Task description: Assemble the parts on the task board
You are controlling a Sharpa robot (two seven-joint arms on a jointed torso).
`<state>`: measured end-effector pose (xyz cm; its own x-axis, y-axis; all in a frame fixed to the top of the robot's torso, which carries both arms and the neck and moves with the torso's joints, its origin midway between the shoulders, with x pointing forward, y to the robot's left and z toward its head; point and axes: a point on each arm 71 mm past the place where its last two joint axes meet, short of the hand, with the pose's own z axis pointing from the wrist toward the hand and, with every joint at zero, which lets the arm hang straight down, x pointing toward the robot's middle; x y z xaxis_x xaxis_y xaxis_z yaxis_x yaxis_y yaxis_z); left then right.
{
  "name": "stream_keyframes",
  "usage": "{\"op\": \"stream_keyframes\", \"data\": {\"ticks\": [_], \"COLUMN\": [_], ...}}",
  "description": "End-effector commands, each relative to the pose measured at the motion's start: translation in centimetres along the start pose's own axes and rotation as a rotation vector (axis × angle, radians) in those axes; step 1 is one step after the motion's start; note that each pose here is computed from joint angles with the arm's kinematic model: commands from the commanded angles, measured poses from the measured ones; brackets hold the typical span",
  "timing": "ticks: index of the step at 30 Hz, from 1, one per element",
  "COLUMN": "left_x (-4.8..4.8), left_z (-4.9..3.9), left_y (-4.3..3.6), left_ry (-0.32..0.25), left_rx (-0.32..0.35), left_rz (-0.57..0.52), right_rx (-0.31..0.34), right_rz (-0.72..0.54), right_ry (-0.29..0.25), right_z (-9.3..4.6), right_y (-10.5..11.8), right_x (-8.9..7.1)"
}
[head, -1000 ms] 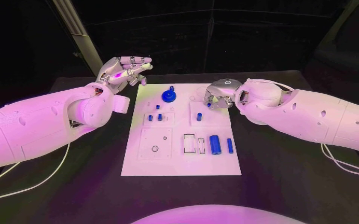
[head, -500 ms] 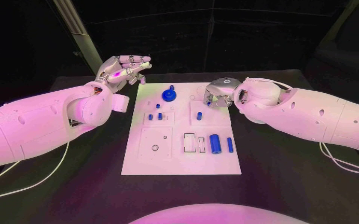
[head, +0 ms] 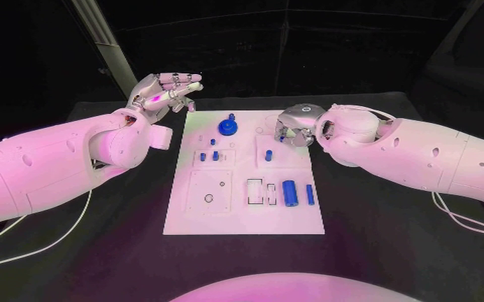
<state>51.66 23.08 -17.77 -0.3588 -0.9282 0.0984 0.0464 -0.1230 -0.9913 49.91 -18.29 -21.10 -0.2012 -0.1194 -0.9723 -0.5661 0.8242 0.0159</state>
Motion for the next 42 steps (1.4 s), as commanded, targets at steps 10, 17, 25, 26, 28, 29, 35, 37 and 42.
{"op": "stream_keyframes", "data": {"ticks": [10,17,25,26,28,29,35,37,42], "left_x": [-0.15,-0.20,-0.17,-0.14,-0.07,-0.05,0.16,0.25,0.48], "left_z": [0.03,0.04,0.04,0.05,0.08,0.09,0.16,0.17,0.17], "left_y": [-0.12,-0.11,-0.10,-0.10,-0.11,-0.11,-0.13,-0.13,-0.14], "left_ry": [0.003,0.003,0.003,0.004,0.003,0.003,0.003,0.004,0.008], "left_rx": [0.005,0.004,0.003,0.003,0.006,0.007,0.013,0.014,0.014], "left_rz": [-0.008,-0.008,-0.008,-0.009,-0.008,-0.008,-0.007,-0.007,-0.010], "right_rx": [0.004,0.003,-0.062,-0.078,-0.113,-0.123,-0.207,-0.232,-0.293], "right_rz": [0.006,0.024,0.075,0.081,0.092,0.095,0.112,0.112,0.110], "right_ry": [-0.120,-0.132,-0.176,-0.185,-0.200,-0.204,-0.221,-0.224,-0.222], "right_z": [-1.0,-1.7,-3.0,-3.0,-2.9,-2.9,-1.8,-1.4,-0.2], "right_y": [0.1,0.2,2.5,3.1,4.3,4.7,7.8,8.8,11.1], "right_x": [-1.1,-1.3,-2.3,-2.5,-2.9,-2.9,-3.5,-3.7,-3.8]}}
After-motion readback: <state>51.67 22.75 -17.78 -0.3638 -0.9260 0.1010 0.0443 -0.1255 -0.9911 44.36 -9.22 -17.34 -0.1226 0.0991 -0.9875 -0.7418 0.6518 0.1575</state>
